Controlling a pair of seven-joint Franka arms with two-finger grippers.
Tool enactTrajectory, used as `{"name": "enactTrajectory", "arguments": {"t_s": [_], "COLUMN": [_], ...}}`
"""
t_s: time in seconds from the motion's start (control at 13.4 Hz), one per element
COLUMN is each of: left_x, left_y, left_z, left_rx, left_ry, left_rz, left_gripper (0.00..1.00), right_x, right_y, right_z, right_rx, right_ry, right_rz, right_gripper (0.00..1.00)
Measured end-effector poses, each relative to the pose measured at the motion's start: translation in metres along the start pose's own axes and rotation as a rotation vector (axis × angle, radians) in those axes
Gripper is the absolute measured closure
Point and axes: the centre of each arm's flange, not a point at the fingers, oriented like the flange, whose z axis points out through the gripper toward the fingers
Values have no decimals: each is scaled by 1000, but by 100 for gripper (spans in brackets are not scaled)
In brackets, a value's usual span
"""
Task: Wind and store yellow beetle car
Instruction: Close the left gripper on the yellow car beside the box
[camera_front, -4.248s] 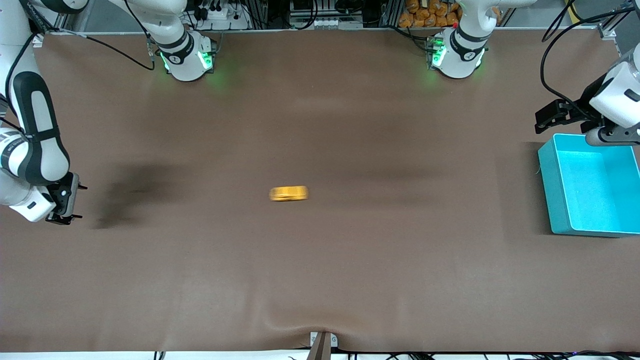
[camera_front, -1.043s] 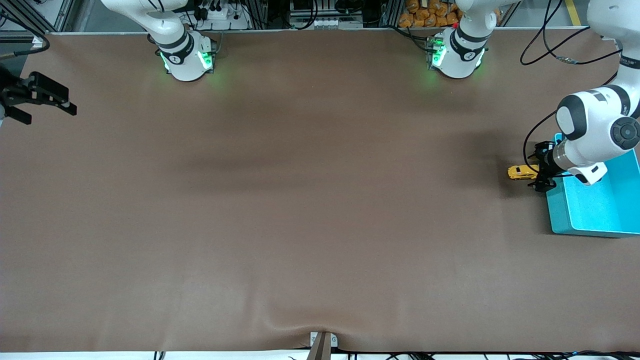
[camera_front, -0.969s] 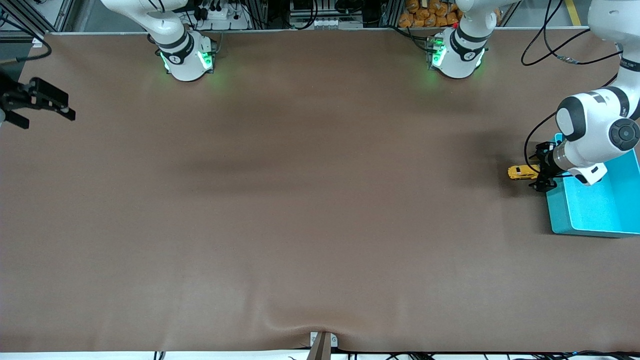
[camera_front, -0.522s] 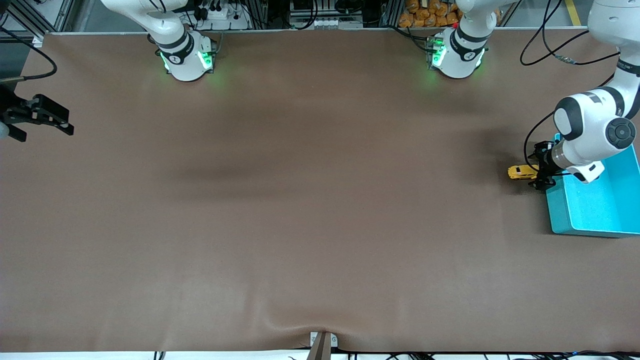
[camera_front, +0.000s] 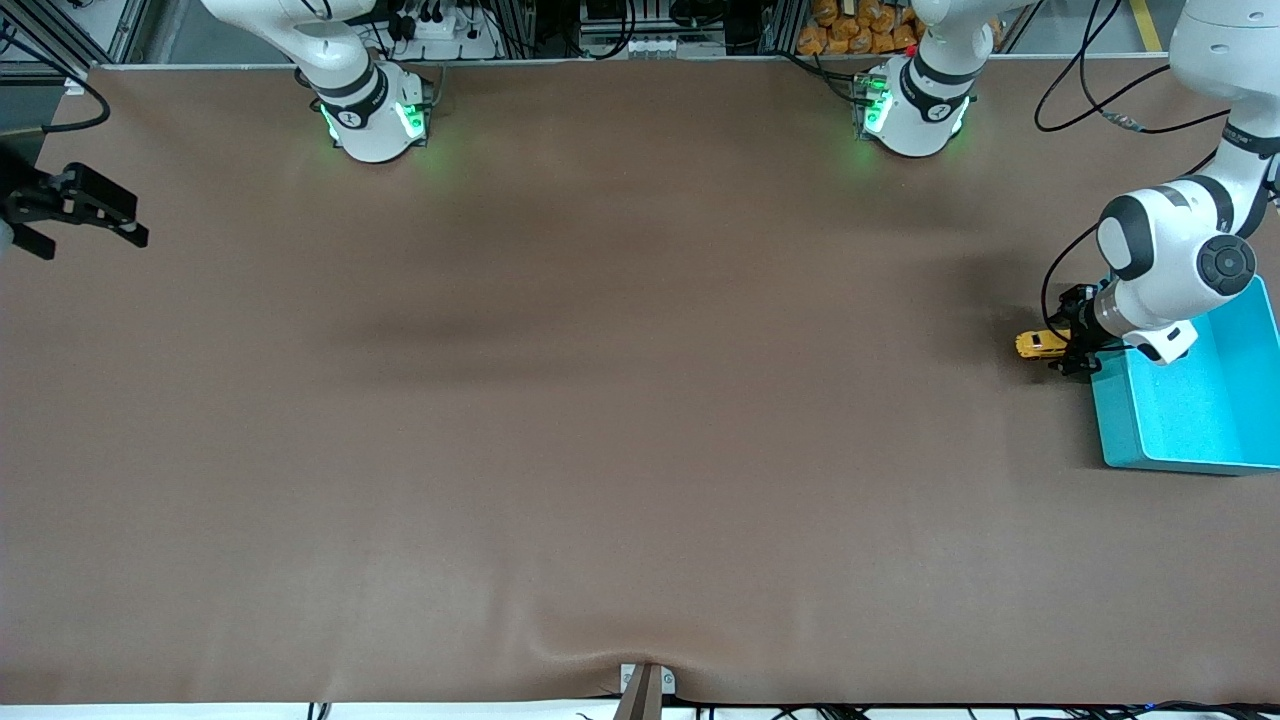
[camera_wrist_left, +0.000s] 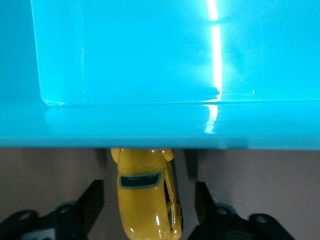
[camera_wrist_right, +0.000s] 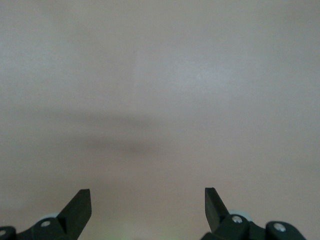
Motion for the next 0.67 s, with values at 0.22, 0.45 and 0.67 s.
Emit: {"name": "enactTrajectory", "arguments": {"t_s": [0.22,0.45,0.67], "left_x": [0,-7,-34], "left_y": [2,9,22], "left_z": [-3,-16,-51], "left_rx": [-8,-30,-6], "left_ry": [3,10,13], "left_rz": [1,18,76], "left_gripper": [54,54,54], "right_x": [-6,-6,-6], "right_y": [0,-1,-1], "right_z": [2,2,2], "right_rx": [7,9,10], "right_ry": [-6,-6,-6], "right_rz": [0,-1,-1], "right_gripper": [0,0,0]}}
